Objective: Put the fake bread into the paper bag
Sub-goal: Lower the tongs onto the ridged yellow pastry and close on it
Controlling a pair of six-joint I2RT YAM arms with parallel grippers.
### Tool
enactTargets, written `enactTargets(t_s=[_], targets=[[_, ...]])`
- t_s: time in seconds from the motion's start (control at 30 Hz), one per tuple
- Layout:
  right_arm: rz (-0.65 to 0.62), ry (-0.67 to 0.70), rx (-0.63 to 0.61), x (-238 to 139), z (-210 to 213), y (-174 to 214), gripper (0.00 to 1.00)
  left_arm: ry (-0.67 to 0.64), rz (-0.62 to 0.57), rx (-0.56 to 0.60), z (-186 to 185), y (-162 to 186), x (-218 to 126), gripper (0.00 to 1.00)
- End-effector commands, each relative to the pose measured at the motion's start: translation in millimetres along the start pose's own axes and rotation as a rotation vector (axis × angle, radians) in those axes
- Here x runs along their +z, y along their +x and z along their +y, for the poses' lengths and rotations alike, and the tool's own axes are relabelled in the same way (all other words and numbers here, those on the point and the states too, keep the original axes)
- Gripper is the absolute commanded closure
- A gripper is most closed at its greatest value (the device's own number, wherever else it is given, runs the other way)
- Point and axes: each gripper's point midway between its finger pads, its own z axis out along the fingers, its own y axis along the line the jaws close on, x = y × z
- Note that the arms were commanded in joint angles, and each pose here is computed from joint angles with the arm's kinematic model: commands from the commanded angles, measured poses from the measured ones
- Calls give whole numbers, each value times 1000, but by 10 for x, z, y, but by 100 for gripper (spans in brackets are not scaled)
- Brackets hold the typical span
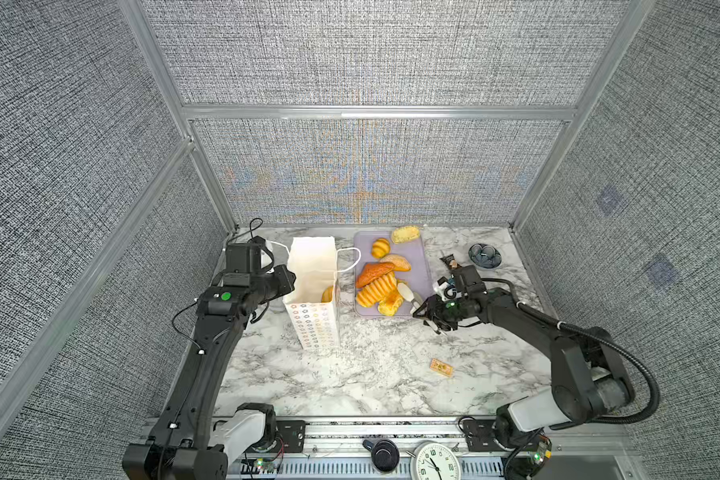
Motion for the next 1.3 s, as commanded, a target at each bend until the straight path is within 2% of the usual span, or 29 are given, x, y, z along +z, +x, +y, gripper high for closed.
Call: enactTargets(t_s=[0.0, 0.47, 1.27], targets=[[-6, -35, -7, 12, 73, -44, 51, 4, -22, 14, -15, -53, -6, 77], [-22, -27, 7, 31, 23, -94, 57, 1, -21, 13, -9, -49, -14, 77], [-110, -5, 12, -347, -77, -125, 68, 3, -45, 21, -45, -107, -88, 75]])
